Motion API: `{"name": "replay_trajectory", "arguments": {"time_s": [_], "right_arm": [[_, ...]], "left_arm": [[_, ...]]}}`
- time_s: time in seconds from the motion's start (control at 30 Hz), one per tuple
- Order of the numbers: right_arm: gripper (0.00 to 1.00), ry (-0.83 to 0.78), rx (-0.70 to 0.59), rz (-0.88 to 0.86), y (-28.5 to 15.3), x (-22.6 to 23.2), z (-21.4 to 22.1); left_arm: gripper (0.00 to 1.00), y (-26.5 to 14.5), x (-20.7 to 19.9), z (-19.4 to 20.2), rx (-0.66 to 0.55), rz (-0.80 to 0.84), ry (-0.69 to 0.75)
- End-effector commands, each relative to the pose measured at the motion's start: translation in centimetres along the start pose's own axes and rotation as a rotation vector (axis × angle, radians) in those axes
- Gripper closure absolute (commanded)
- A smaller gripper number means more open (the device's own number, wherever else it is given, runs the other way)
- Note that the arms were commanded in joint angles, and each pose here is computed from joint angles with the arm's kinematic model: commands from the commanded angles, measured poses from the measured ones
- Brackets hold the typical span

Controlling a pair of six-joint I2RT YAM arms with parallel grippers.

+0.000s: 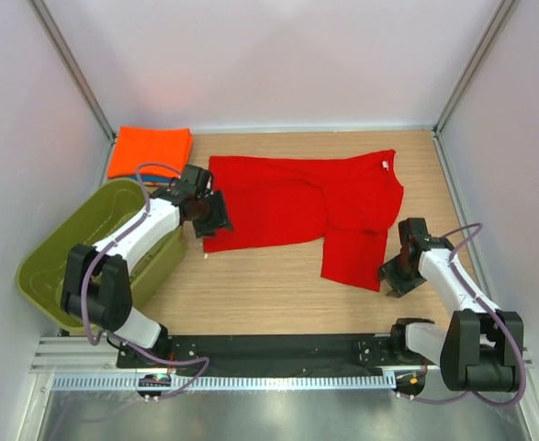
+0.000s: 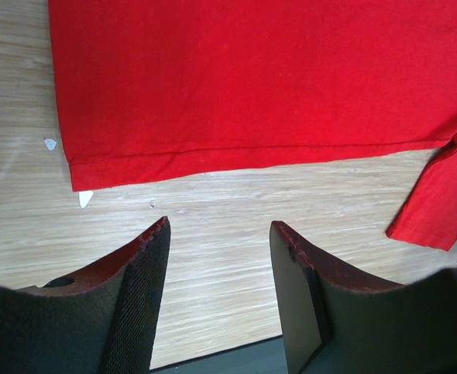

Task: Fold and stack the t-shirts
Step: Fold the tshirt

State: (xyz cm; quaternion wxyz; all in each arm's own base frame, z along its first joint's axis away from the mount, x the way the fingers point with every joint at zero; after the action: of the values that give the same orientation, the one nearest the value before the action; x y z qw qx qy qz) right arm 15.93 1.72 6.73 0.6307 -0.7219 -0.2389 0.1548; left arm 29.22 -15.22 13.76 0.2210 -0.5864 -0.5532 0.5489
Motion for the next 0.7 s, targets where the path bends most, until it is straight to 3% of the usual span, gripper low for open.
{"name": "replay_trajectory", "arguments": {"time_s": [0.0, 0.3, 0.4, 0.43, 0.47, 0.67], "right_arm": [[0.51, 0.037, -0.039, -0.051, 0.6, 1.1, -0.4], [0.58, 0.007, -0.015, -0.009, 2.1, 0.7, 0.3], [0.75, 0.003, -0.032, -0.005, 2.2, 0.7, 0.0], [0.93, -0.001, -0.037, -0.009, 2.1, 0.8, -0.1], [0.99, -0.001, -0.054, -0.012, 1.9, 1.0, -0.4], [0.99, -0.004, -0.188, -0.067, -0.6, 1.9, -2.7]], "left_arm": [[0.45, -0.1, -0.2, -0.2, -0.036, 0.032, 0.011], [0.48, -0.3, 1.4, -0.1, -0.092, -0.039, 0.027], [0.48, -0.6, 2.0, 0.3, -0.106, -0.100, 0.072], [0.49, -0.7, 1.8, 0.6, -0.102, -0.105, 0.094], [0.49, -0.8, 1.8, 0.6, -0.111, -0.115, 0.112], [0.50, -1.7, 0.7, 1.6, -0.100, -0.155, 0.293]]}}
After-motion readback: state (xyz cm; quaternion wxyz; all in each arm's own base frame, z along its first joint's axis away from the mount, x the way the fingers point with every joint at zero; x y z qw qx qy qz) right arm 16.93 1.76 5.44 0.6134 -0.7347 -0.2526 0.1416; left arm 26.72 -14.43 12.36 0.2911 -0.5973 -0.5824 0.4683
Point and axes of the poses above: each gripper's point midway between its finger pads, its own y axis out along the fingers, its own x axis along the line the jaws close on, z = x × y, the point moved 4 cm from there along -y, back along the fingers, and after that the axes turned 4 degrees about -y, right-handed, at the moved point
